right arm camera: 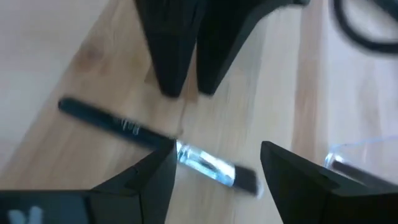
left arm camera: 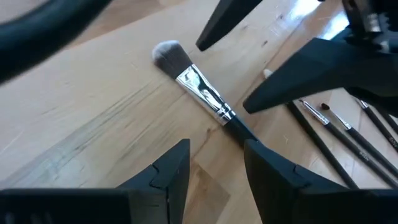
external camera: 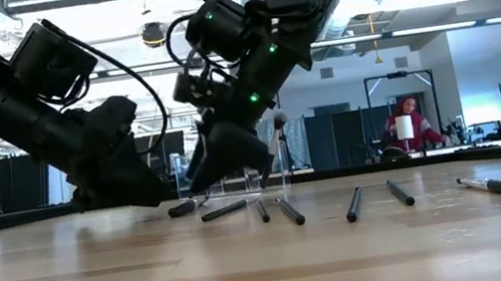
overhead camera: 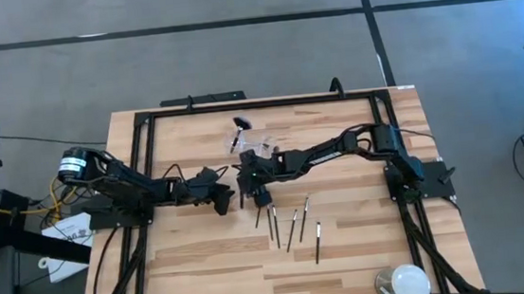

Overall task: Sort items
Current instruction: Put the blush brush into the transparent organizer

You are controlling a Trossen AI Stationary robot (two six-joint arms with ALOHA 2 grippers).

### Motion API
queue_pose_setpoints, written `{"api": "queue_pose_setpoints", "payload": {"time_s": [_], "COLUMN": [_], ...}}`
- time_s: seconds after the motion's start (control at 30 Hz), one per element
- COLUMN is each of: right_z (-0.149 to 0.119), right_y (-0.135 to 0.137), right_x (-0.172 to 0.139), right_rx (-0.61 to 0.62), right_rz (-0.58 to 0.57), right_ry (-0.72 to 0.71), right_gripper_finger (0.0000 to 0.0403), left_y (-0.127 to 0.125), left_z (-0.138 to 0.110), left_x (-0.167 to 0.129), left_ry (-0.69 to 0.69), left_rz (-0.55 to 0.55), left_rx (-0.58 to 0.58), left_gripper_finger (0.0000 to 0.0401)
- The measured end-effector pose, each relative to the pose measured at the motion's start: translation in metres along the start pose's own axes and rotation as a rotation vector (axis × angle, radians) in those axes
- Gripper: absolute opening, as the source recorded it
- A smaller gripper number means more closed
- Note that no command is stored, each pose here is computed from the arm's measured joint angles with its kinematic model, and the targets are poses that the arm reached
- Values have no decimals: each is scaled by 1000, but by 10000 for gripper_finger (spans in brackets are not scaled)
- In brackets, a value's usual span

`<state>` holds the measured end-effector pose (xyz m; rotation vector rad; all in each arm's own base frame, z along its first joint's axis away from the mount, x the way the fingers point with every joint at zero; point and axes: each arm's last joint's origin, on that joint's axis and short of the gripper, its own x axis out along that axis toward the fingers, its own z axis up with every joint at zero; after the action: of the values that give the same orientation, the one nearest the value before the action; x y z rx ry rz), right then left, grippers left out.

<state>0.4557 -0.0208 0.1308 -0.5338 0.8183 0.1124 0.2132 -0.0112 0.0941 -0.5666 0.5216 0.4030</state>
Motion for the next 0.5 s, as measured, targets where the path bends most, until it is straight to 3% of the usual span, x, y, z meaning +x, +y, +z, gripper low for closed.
{"api": "queue_pose_setpoints", "payload": {"time_s": [0.13,0.23,0.4,0.5], "right_z": [-6,-12,-6,-7], "right_y": [3,2,-4,-6], "right_x": [0,-1,0,1], "right_rx": [-15,-21,-163,-224], "right_rz": [38,62,24,66], "right_ry": [59,98,27,-20], "right_gripper_finger": [215,211,208,212], "left_y": [-1,-6,-15,-19], "left_z": [0,1,13,22], "left_x": [0,-4,-16,-25], "left_ry": [17,63,46,1], "left_rz": [-23,-128,-271,-307], "left_rx": [26,103,139,130], "left_gripper_finger": [147,147,147,147]}}
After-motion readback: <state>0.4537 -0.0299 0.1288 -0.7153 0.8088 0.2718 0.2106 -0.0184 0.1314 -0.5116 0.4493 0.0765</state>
